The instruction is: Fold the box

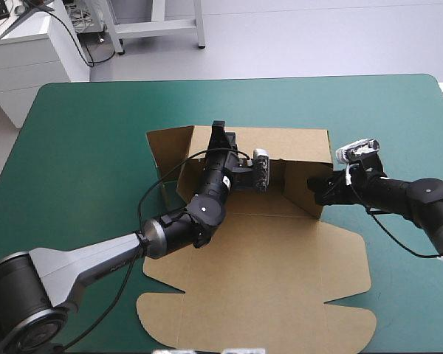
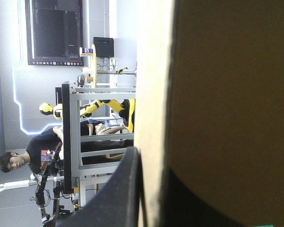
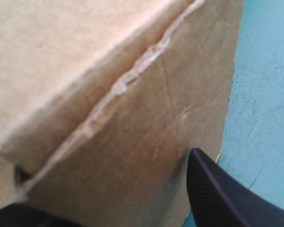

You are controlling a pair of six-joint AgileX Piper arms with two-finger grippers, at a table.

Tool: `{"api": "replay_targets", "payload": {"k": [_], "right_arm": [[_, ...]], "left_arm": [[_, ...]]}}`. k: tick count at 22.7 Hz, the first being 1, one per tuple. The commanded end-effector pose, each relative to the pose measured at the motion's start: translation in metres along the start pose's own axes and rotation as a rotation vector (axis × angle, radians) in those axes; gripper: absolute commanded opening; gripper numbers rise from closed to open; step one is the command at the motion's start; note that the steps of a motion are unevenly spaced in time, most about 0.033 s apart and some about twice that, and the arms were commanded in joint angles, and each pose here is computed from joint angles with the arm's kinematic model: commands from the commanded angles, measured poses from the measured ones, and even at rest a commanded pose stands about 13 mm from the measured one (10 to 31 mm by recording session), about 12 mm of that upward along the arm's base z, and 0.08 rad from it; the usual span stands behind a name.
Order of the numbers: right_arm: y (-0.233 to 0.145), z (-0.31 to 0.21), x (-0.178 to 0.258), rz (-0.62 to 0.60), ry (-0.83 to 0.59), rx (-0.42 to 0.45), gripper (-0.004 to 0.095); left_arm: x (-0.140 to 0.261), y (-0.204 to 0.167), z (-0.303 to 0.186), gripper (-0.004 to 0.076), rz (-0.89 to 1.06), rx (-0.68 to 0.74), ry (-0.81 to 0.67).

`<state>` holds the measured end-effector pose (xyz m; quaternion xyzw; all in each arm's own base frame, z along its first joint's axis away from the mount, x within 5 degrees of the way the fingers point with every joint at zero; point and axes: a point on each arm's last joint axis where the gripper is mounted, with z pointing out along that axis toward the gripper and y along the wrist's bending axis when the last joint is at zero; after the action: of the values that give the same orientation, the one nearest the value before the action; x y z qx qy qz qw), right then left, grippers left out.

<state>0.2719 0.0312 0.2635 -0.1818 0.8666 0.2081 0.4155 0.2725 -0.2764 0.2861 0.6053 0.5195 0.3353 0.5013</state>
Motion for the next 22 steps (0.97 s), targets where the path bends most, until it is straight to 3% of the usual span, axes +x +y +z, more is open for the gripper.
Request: {"api": "replay_targets", "payload": {"k": [1,4,7,9,10,11,16,22], "right_arm": [[0.006,-0.011,-0.015,-0.01,-0.075,-0.006,0.0481],[0.006,-0.01,-0.015,-0.006,-0.076,-0.007,0.0435],[0.006,-0.01,-0.016,-0.006,-0.08,-0.008,0.0298],[0.007,-0.01,-0.016,-0.005,-0.081,-0.011,0.0168],[0.01,-0.008,-0.016,-0.009,-0.081,-0.014,0.0028],[0.011,-0.007,-0.017,-0.001,-0.083,-0.009,-0.0012],[0.036,0.012,-0.026,-0.009,-0.135,0.119,0.0004],[0.044,0.015,-0.027,-0.007,-0.143,0.123,0.0005]], "left_arm": [[-0.002,0.019,-0.012,-0.0008,-0.031,-0.043,-0.038],[-0.002,0.019,-0.012,-0.0008,-0.031,-0.043,-0.038],[-0.002,0.019,-0.012,-0.0008,-0.041,-0.042,-0.038],[-0.002,0.019,-0.012,-0.0008,-0.041,-0.042,-0.038],[-0.002,0.019,-0.012,-0.0008,-0.041,-0.042,-0.038],[-0.002,0.019,-0.012,-0.0008,-0.041,-0.042,-0.038],[-0.002,0.019,-0.012,-0.0008,-0.041,-0.042,-0.038],[-0.003,0.019,-0.012,-0.0008,-0.041,-0.038,-0.048]]}}
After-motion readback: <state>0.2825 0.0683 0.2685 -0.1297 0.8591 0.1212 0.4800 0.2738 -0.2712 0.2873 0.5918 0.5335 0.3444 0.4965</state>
